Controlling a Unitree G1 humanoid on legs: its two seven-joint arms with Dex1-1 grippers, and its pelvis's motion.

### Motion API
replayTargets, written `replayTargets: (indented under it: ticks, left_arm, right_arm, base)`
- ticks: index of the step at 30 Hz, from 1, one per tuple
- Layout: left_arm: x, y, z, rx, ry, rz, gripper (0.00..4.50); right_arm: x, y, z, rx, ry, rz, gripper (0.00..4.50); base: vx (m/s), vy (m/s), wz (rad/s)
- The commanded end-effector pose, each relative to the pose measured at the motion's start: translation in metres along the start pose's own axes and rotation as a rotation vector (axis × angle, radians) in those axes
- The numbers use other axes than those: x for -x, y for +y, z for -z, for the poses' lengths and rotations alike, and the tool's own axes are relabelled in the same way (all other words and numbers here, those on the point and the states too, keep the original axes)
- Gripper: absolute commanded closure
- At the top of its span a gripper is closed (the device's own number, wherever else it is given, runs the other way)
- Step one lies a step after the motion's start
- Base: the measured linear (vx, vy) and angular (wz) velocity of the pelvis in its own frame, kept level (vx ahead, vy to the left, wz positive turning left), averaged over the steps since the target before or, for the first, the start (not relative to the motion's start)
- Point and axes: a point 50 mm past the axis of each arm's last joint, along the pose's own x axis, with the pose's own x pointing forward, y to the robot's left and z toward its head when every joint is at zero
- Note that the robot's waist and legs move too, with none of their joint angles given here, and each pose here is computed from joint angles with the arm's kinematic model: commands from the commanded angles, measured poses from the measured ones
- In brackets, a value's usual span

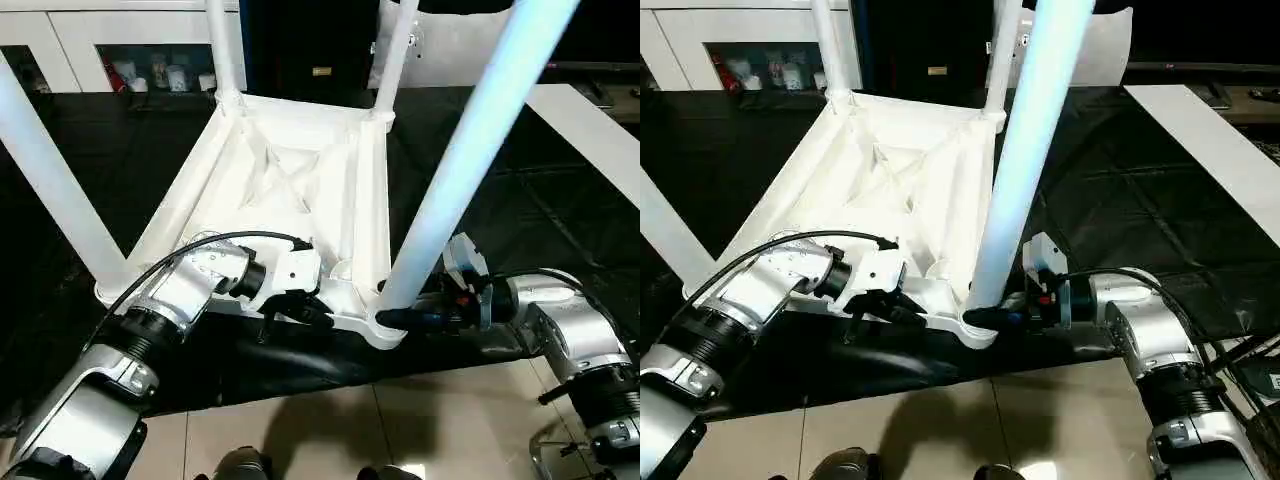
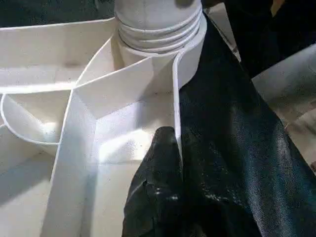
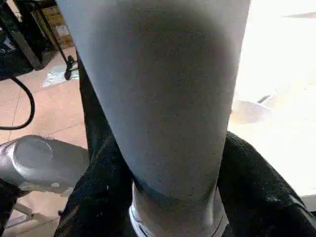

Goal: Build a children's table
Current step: Rotate leg to tighten

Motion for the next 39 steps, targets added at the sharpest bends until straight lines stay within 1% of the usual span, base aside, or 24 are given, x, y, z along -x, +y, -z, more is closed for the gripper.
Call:
replayTargets:
  ticks: [1,2,4,5,7,9,12,15,16,18,19,20,22,23,24,26,28,29,31,34,35,37,38,39]
  left_arm:
    - [-0.008,-0.004,-0.003,-0.009,-0.002,0.036,4.5]
    - [-0.01,-0.001,-0.003,0.031,-0.017,-0.011,4.5]
    - [-0.011,0.001,-0.004,0.053,-0.028,-0.04,4.5]
    - [-0.013,0.006,-0.004,0.121,-0.043,-0.117,4.5]
    - [-0.016,0.009,-0.006,0.148,-0.055,-0.155,4.5]
    - [-0.022,0.017,-0.012,0.199,-0.08,-0.249,4.5]
    - [-0.028,0.033,-0.024,0.267,-0.105,-0.408,4.5]
    - [-0.032,0.044,-0.036,0.326,-0.119,-0.532,4.5]
    - [-0.033,0.045,-0.036,0.328,-0.119,-0.537,4.5]
    - [-0.038,0.05,-0.046,0.35,-0.127,-0.608,4.5]
    - [-0.041,0.051,-0.05,0.353,-0.13,-0.623,4.5]
    - [-0.044,0.051,-0.053,0.356,-0.132,-0.631,4.5]
    - [-0.047,0.05,-0.053,0.324,-0.108,-0.632,4.5]
    - [-0.046,0.05,-0.05,0.31,-0.081,-0.637,4.5]
    - [-0.046,0.05,-0.05,0.31,-0.081,-0.637,4.5]
    - [-0.04,0.049,-0.043,0.315,-0.064,-0.648,4.5]
    - [-0.034,0.048,-0.038,0.302,-0.052,-0.641,4.5]
    - [-0.034,0.048,-0.037,0.3,-0.051,-0.64,4.5]
    - [-0.03,0.047,-0.035,0.288,-0.048,-0.633,4.5]
    - [-0.024,0.047,-0.031,0.28,-0.036,-0.634,4.5]
    - [-0.022,0.048,-0.029,0.276,-0.029,-0.634,4.5]
    - [-0.02,0.048,-0.026,0.264,-0.014,-0.626,4.5]
    - [-0.018,0.048,-0.023,0.249,-0.005,-0.612,4.5]
    - [-0.018,0.048,-0.023,0.248,-0.005,-0.611,4.5]
  right_arm:
    - [0.0,0.001,-0.003,-0.004,-0.016,-0.028,2.46]
    - [-0.003,0.0,-0.002,-0.019,-0.013,0.009,2.47]
    - [-0.005,-0.003,-0.002,-0.031,-0.01,0.043,2.49]
    - [-0.013,-0.012,-0.002,-0.062,0.001,0.172,2.49]
    - [-0.019,-0.017,-0.004,-0.073,-0.004,0.241,2.5]
    - [-0.032,-0.026,-0.008,-0.103,-0.022,0.366,2.52]
    - [-0.044,-0.036,-0.011,-0.154,-0.011,0.518,2.52]
    - [-0.05,-0.046,-0.011,-0.209,0.007,0.677,2.54]
    - [-0.05,-0.047,-0.011,-0.213,0.007,0.685,2.54]
    - [-0.052,-0.054,-0.011,-0.24,0.022,0.807,2.54]
    - [-0.052,-0.056,-0.012,-0.23,0.028,0.838,2.54]
    - [-0.053,-0.057,-0.012,-0.222,0.032,0.857,2.54]
    - [-0.054,-0.058,-0.014,-0.232,0.0,0.873,2.54]
    - [-0.055,-0.058,-0.016,-0.218,-0.019,0.862,2.21]
    - [-0.055,-0.058,-0.016,-0.218,-0.019,0.862,2.21]
    - [-0.055,-0.054,-0.019,-0.194,-0.041,0.823,1.85]
    - [-0.053,-0.052,-0.017,-0.176,-0.041,0.803,1.85]
    - [-0.053,-0.052,-0.017,-0.174,-0.041,0.802,1.68]
    - [-0.048,-0.052,-0.015,-0.176,-0.045,0.802,1.45]
    - [-0.035,-0.052,-0.012,-0.169,-0.049,0.787,1.29]
    - [-0.031,-0.052,-0.012,-0.169,-0.053,0.779,1.06]
    - [-0.023,-0.051,-0.011,-0.156,-0.055,0.755,0.96]
    - [-0.014,-0.05,-0.01,-0.133,-0.039,0.727,0.96]
    - [-0.014,-0.05,-0.01,-0.132,-0.039,0.725,0.82]
  base:
    - [0.0,0.0,0.0]
    - [0.0,0.0,0.0]
    - [0.0,0.0,0.0]
    - [0.0,0.0,0.0]
    - [0.0,0.0,0.0]
    - [0.0,0.0,0.0]
    - [0.0,0.0,0.0]
    - [0.0,0.0,0.0]
    - [0.0,0.0,0.0]
    - [0.0,0.0,0.0]
    - [0.0,0.0,0.0]
    - [0.0,0.0,0.0]
    - [0.0,0.0,0.0]
    - [0.0,0.0,0.0]
    - [0.0,0.0,0.0]
    - [0.0,0.0,0.0]
    - [0.0,0.0,0.0]
    - [0.0,0.0,0.0]
    - [0.0,0.0,0.0]
    - [0.0,0.0,0.0]
    - [0.0,0.0,0.0]
    - [0.0,0.0,0.0]
    - [0.0,0.0,0.0]
    - [0.0,0.0,0.0]
